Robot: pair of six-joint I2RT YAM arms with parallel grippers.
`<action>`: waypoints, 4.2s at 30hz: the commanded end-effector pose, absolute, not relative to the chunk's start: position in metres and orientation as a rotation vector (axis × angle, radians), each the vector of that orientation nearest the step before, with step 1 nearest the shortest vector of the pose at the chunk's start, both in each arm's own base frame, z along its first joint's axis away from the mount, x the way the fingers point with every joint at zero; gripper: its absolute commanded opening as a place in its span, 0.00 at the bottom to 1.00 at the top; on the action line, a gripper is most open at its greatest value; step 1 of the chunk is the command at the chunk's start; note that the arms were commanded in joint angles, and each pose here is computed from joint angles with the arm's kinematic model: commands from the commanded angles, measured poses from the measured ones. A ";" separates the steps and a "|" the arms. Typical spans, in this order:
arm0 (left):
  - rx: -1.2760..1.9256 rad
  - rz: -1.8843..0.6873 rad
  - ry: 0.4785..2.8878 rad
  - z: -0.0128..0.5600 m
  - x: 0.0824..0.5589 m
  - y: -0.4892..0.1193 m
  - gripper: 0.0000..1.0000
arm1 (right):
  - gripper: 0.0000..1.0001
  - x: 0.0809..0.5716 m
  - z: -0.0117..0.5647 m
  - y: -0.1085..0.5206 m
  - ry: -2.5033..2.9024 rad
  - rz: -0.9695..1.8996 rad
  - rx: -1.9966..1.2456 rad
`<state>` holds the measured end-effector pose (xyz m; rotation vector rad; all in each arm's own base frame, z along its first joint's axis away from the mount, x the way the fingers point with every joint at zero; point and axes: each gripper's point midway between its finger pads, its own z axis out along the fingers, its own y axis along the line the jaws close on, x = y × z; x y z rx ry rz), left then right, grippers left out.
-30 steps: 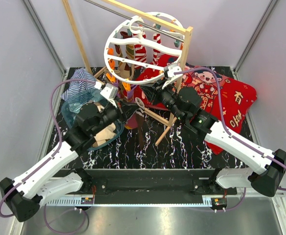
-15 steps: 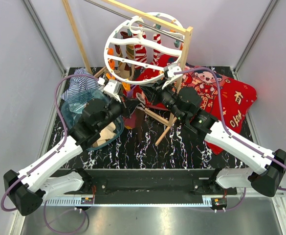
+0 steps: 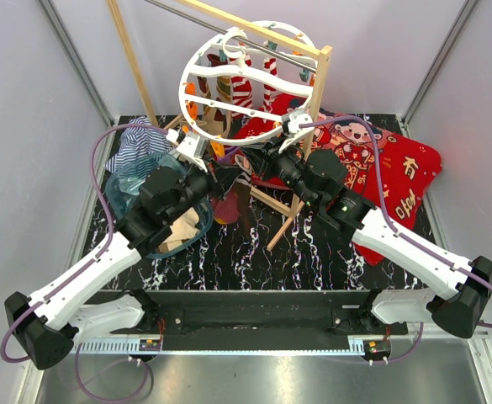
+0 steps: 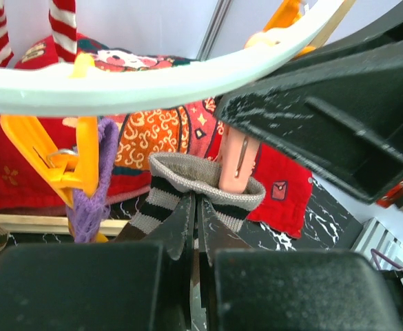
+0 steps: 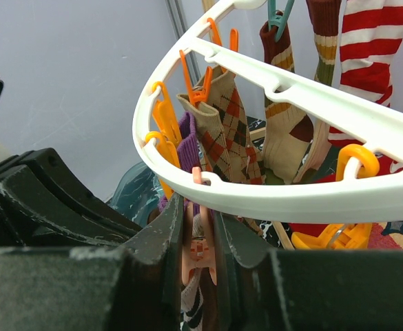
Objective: Clip the socks to the hanger
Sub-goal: Clamp the sock onto the hanger, then open the clamp at the hanger.
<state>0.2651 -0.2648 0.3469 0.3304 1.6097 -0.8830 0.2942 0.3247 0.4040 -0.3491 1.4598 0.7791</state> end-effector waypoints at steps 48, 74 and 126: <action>0.112 -0.525 1.579 0.382 0.320 -0.191 0.03 | 0.79 0.273 0.420 0.300 1.375 0.635 -0.535; 0.123 -0.516 1.582 0.383 0.323 -0.178 0.04 | 0.75 0.281 0.447 0.347 1.183 0.692 -0.684; 0.189 -0.461 1.541 0.387 0.321 -0.175 0.34 | 0.09 0.288 0.457 0.343 1.324 0.927 -0.340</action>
